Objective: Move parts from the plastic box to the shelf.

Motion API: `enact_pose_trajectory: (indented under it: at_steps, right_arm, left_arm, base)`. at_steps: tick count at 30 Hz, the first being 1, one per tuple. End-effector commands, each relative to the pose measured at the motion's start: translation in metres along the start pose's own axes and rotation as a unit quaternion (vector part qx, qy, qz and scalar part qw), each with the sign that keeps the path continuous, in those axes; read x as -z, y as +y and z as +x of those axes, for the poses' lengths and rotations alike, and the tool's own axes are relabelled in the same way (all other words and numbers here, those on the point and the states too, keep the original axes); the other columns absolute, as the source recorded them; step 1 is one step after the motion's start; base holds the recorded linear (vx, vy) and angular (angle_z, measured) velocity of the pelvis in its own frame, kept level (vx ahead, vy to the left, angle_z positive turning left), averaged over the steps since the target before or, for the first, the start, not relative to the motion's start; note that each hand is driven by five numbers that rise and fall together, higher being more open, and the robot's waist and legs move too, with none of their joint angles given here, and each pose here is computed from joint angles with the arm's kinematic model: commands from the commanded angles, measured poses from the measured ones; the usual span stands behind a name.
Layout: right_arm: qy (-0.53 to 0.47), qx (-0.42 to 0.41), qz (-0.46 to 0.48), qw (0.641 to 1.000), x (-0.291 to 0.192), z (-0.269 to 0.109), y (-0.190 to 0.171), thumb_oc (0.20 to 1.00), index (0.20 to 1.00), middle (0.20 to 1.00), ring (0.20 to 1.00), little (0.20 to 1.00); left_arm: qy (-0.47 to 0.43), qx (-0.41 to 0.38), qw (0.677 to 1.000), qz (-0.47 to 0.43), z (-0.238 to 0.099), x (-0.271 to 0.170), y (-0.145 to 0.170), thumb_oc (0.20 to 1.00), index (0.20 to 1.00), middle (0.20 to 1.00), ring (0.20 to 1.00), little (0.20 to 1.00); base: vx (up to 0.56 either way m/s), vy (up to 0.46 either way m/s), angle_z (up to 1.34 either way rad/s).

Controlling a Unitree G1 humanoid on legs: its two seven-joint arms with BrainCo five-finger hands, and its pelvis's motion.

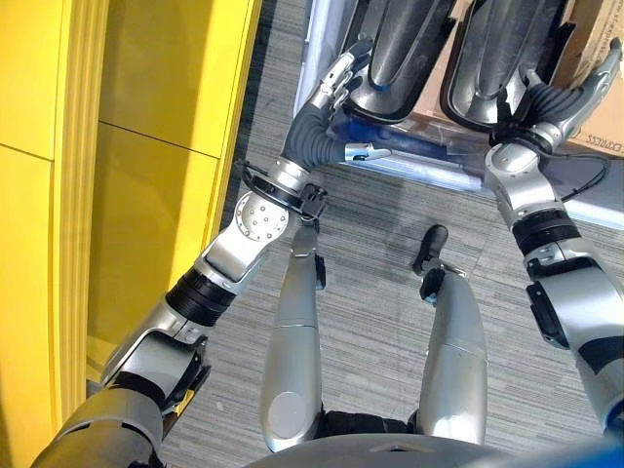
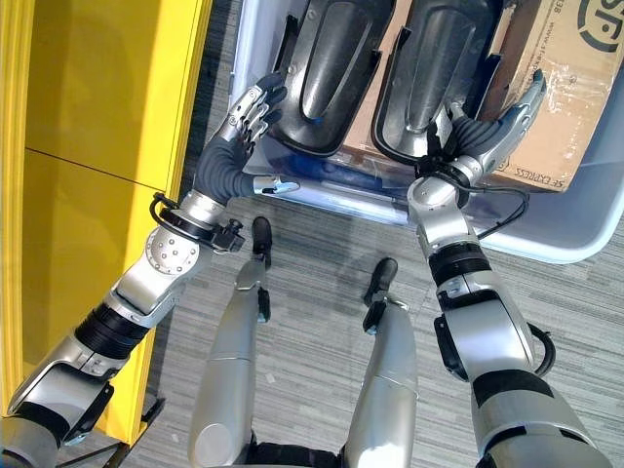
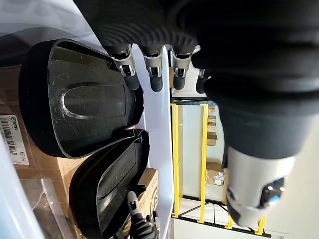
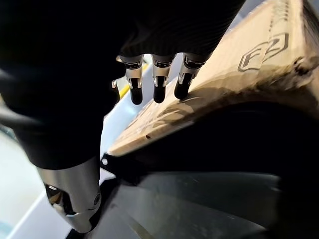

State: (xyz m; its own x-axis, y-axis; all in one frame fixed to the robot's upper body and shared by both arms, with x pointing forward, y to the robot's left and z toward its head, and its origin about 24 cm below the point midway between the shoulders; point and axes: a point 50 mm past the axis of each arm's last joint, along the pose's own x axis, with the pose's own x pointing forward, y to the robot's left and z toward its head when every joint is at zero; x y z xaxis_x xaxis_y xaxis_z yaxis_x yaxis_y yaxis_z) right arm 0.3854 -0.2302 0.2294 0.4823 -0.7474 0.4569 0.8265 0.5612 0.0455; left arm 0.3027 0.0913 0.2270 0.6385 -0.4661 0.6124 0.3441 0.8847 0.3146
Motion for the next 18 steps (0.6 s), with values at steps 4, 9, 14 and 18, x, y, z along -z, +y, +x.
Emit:
enact_pose_trajectory:
  at_steps: [4,9,14,18]
  right_arm:
    - [0.004,-0.039,-0.103,0.994,0.02,-0.003,0.0,1.0,1.0,1.0,1.0,1.0]
    - [-0.233,0.021,-0.323,0.917,-0.01,0.007,-0.003,1.0,1.0,1.0,1.0,1.0]
    - [-0.489,-0.016,-0.434,0.757,-0.042,-0.009,0.021,1.0,1.0,1.0,1.0,1.0]
    - [-0.564,-0.09,-0.467,0.675,-0.027,-0.029,0.032,1.0,1.0,1.0,1.0,1.0]
  left_arm:
    - [-0.048,0.033,0.998,-0.015,0.005,-0.016,-0.014,1.0,1.0,1.0,1.0,1.0]
    - [-0.046,0.037,0.998,-0.017,0.004,-0.015,-0.015,1.0,1.0,1.0,1.0,1.0]
    - [-0.043,0.041,0.998,-0.013,0.002,-0.009,-0.013,1.0,1.0,1.0,1.0,1.0]
    - [-0.042,0.043,0.998,-0.007,0.0,-0.005,-0.004,1.0,1.0,1.0,1.0,1.0]
  base:
    - [0.0,0.0,0.0]
    - [0.0,0.0,0.0]
    - [-0.01,-0.012,0.04]
    - [0.01,-0.027,0.01]
